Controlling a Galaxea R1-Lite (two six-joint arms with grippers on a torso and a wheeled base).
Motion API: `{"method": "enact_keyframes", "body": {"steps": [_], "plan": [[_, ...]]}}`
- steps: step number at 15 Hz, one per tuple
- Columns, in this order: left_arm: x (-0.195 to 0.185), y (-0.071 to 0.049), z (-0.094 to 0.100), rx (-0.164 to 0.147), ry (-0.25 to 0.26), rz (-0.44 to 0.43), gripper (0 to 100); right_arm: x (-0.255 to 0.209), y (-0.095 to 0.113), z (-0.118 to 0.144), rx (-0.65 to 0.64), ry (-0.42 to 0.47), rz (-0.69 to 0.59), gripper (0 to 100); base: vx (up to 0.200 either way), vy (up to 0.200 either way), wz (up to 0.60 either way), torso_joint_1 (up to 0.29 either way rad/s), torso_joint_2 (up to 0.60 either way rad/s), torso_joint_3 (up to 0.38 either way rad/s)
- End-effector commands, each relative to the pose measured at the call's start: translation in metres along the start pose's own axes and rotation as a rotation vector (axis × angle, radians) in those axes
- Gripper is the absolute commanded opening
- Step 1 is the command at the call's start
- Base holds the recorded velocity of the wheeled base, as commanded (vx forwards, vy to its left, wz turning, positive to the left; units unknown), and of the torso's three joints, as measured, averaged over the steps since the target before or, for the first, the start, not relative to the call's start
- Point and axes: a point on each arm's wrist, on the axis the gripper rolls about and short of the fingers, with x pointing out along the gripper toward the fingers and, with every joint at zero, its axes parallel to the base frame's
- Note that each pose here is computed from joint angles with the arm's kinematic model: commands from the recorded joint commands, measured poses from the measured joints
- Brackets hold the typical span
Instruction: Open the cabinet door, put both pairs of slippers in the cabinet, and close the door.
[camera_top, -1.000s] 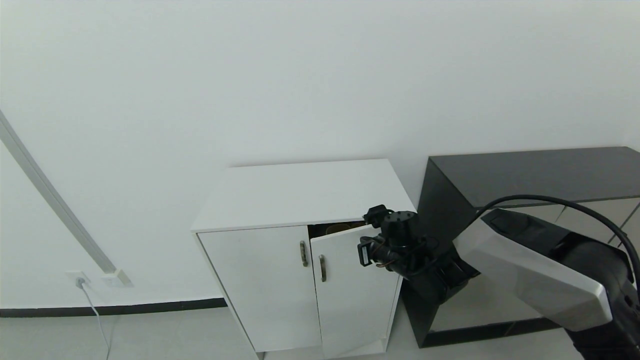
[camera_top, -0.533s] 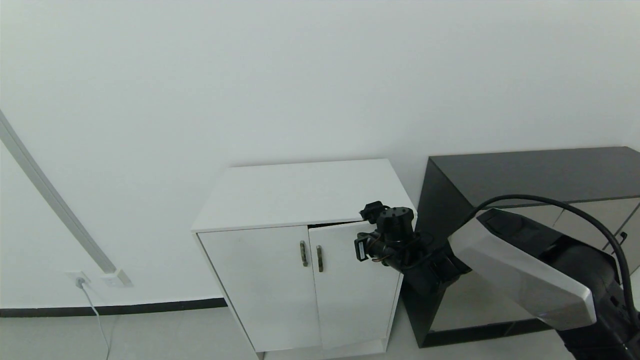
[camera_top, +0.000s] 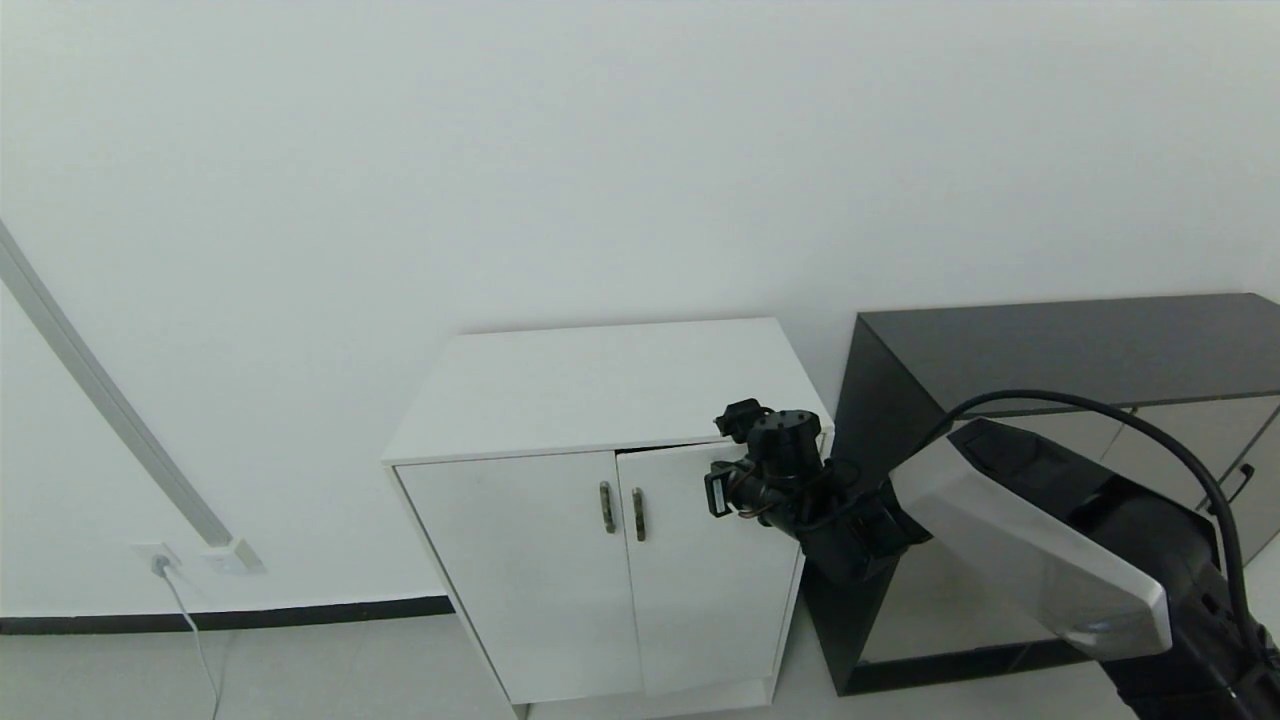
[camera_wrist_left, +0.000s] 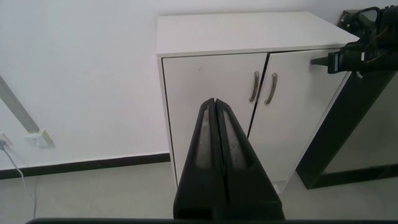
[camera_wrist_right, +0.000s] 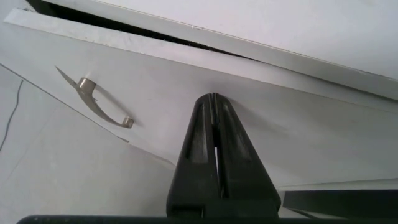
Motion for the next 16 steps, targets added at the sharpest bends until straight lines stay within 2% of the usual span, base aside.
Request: {"method": "enact_keyframes", "body": {"steps": [1,16], "plan": [[0.000,0.000,0.000,-0.002,0.000,0.001,0,0.003,0.000,-0.002,0.000,-0.002,0.000,0,0.000,0.000,0.00,0.000,0.00,0.000],[0.000,0.000,0.000,0.000,0.000,0.001,0,0.015,-0.001,0.004,0.001,-0.001,-0.008,0,0.000,0.000,0.00,0.000,0.00,0.000]]}}
